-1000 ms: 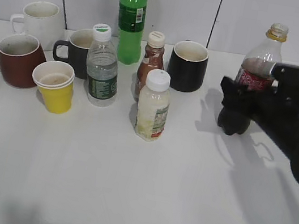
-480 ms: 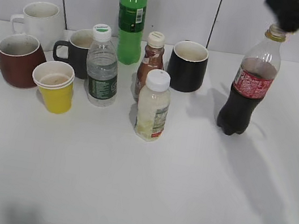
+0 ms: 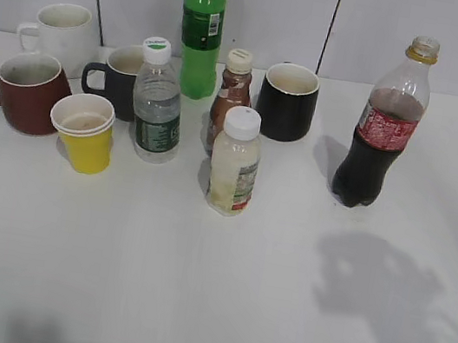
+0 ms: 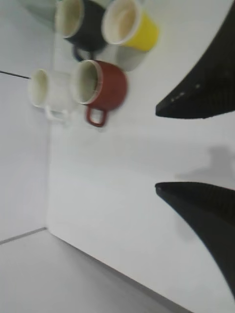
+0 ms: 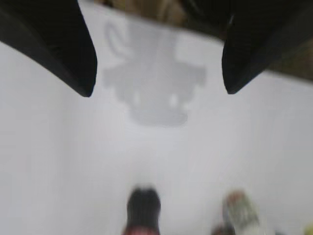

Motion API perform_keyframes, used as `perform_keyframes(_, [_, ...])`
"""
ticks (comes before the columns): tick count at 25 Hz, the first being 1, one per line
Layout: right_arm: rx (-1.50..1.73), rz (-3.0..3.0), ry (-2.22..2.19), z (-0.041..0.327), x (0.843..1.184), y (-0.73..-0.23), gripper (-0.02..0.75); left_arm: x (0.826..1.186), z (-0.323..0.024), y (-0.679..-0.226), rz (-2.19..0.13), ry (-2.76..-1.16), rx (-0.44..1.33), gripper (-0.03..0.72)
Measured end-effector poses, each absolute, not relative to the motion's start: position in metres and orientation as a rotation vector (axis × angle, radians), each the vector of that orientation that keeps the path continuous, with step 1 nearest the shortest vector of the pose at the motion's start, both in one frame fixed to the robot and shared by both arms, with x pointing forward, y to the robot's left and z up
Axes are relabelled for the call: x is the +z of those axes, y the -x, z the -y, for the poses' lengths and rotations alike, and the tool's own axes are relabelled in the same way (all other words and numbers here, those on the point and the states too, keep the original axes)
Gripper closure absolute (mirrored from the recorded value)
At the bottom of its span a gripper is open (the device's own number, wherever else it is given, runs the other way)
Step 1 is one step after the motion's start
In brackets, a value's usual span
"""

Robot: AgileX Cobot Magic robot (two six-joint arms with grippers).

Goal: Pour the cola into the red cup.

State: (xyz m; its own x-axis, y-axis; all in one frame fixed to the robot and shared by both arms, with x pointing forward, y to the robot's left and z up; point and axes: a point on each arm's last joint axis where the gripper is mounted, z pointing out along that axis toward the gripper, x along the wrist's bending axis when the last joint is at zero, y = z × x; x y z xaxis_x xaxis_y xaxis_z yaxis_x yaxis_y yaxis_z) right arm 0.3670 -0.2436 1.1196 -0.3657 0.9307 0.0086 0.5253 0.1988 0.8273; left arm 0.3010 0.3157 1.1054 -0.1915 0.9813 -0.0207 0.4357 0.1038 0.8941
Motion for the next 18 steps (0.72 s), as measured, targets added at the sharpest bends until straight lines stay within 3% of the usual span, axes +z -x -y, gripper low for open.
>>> perform_keyframes(9, [1.003,-2.015,-1.395,0.293,1.08,-0.261,0.143,1.084,-0.31,-0.231,-1.707,-1.503,0.977,0.356])
perform_keyframes(18, [1.101,-1.942,-1.356,0.298,1.055,-0.248,0.143,1.066,-0.305,-0.235,-1.661,-1.503,0.935,0.356])
